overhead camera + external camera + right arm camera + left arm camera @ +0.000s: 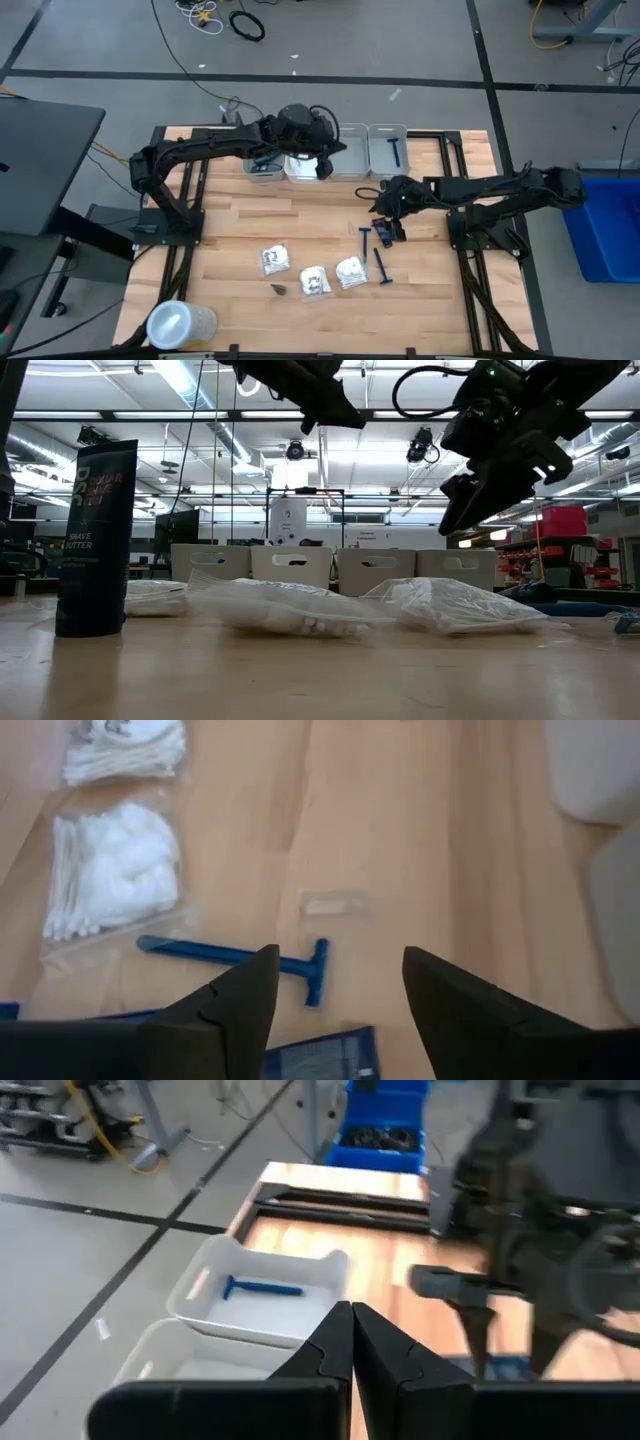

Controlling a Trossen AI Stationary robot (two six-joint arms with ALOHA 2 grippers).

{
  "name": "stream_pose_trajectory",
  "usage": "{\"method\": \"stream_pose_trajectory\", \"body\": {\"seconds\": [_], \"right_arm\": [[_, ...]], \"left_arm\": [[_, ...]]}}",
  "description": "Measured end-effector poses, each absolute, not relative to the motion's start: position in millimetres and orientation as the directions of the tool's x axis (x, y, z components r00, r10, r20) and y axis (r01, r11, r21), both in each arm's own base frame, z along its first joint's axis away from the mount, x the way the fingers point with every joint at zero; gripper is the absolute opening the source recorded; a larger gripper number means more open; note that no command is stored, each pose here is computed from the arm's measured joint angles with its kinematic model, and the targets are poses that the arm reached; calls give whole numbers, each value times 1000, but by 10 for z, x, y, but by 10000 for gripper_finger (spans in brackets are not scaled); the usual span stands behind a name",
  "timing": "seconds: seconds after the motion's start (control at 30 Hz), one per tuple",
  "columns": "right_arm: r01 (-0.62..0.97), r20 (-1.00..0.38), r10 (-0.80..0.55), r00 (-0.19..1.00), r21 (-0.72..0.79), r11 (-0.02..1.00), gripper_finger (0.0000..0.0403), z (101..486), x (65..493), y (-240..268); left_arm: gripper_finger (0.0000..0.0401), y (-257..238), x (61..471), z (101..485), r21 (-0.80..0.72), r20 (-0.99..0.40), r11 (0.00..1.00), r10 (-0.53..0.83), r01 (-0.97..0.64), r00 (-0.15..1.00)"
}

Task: Pick & Place Travel size toiletries
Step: Put the blue razor into the right gray bin

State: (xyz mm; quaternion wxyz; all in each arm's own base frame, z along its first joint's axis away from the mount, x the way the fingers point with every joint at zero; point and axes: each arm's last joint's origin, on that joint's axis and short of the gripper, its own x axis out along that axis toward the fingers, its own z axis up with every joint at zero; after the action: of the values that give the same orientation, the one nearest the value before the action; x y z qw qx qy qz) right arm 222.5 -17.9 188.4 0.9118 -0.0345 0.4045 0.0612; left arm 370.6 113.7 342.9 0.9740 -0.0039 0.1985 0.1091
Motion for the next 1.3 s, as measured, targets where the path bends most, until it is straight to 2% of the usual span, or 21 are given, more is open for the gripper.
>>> {"method": "stream_pose_trajectory", "body": {"seconds": [0.33,0.7,0.97,1.17,1.3], "right_arm": [[-179,-799,112,591,6,984,213,1685,2307,-100],[-162,-833,65,550,-29,986,233,1462,2427,-111],[-205,-848,43,528,-78,976,243,1314,2501,-13],[-209,-858,12,513,-111,972,236,1277,2504,38],[-196,-858,-22,513,-142,970,226,1276,2503,42]], "left_arm": [[8,758,3677,3431,37,-469,993,119,-115,875],[17,735,3583,3487,77,-492,983,183,-167,851],[5,735,3575,3473,80,-507,982,188,-171,841],[20,735,3575,3473,80,-507,982,188,-171,841],[12,735,3575,3473,79,-507,982,187,-171,841]]}}
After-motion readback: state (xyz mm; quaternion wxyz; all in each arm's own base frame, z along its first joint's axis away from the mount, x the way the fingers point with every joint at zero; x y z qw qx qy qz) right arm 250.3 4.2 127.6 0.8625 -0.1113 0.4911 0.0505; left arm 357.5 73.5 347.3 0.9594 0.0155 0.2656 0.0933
